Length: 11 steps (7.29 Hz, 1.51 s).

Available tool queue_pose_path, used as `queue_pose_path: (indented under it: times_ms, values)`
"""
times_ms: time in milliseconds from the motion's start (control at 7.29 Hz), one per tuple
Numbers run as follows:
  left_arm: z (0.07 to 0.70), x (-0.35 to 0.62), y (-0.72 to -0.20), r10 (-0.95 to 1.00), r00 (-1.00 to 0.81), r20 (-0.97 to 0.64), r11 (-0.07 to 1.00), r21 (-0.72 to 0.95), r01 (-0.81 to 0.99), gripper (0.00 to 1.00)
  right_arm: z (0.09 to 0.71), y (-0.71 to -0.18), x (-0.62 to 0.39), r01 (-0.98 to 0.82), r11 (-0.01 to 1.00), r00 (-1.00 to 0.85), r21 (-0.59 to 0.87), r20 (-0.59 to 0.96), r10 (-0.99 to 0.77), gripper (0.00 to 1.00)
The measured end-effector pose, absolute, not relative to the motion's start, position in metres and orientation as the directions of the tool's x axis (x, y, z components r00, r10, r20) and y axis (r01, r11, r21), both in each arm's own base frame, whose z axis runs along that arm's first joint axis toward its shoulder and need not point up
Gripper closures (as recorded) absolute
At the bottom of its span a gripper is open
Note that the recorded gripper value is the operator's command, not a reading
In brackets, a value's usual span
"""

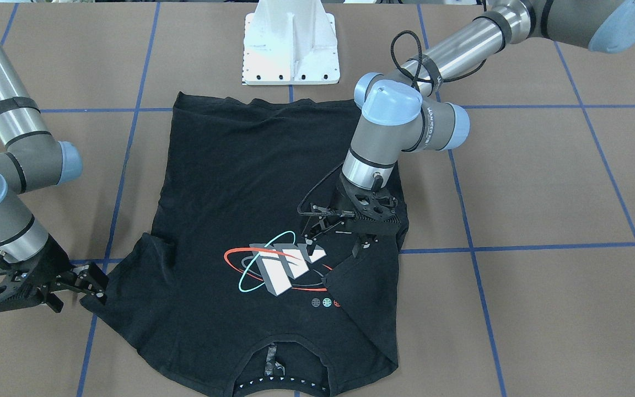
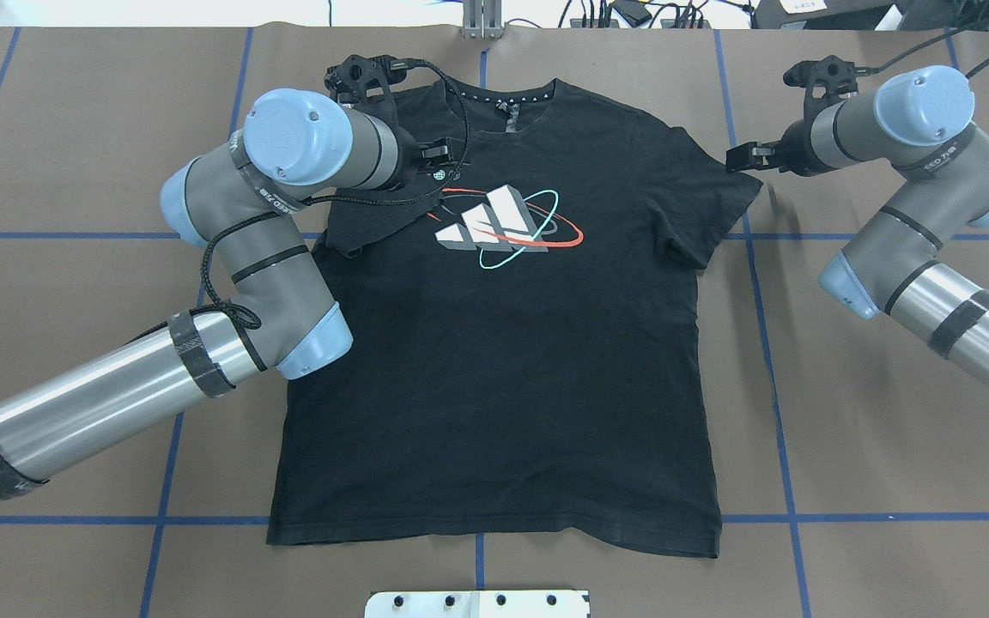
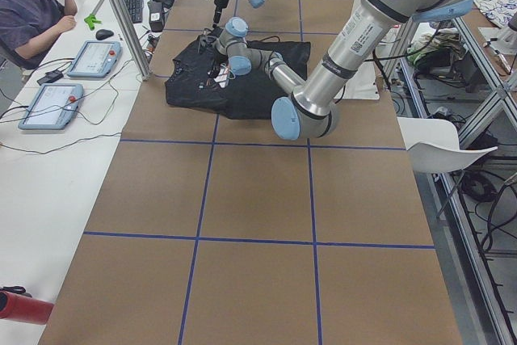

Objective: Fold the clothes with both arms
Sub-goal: 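Fold both sleeves inward toward the shirt's center with both grippers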

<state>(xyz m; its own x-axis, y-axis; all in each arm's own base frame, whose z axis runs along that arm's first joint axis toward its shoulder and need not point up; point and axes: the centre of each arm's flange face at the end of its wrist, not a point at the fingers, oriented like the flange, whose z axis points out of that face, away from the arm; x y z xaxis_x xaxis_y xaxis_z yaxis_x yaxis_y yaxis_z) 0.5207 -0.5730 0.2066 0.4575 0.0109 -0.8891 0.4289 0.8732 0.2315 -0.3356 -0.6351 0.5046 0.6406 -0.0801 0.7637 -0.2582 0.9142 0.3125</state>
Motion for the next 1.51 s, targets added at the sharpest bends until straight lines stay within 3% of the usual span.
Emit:
queue_pose_path:
  times_ms: [548, 685, 823, 1508]
  values:
    - [0.208, 0.521, -0.573, 0.013, 0.459, -0.888, 0.873, 0.234, 0.428, 0.00, 0.521, -0.625, -0.344, -0.261, 0.914, 0.660, 0.312, 0.748, -0.067, 0.63]
    - [0.208, 0.521, -0.573, 0.013, 0.460, -0.888, 0.873, 0.234, 0.428, 0.00, 0.522, -0.625, -0.343, -0.261, 0.914, 0.660, 0.312, 0.748, -0.067, 0.77]
    - [0.208, 0.521, -0.573, 0.013, 0.460, -0.888, 0.873, 0.234, 0.428, 0.00, 0.521, -0.624, -0.343, -0.262, 0.913, 0.659, 0.312, 0.749, -0.067, 0.99]
    - [0.216, 0.519, -0.573, 0.022, 0.475, -0.880, 0.876, 0.246, 0.415, 0.00, 0.500, -0.626, -0.343, -0.269, 0.907, 0.639, 0.324, 0.765, -0.083, 1.00]
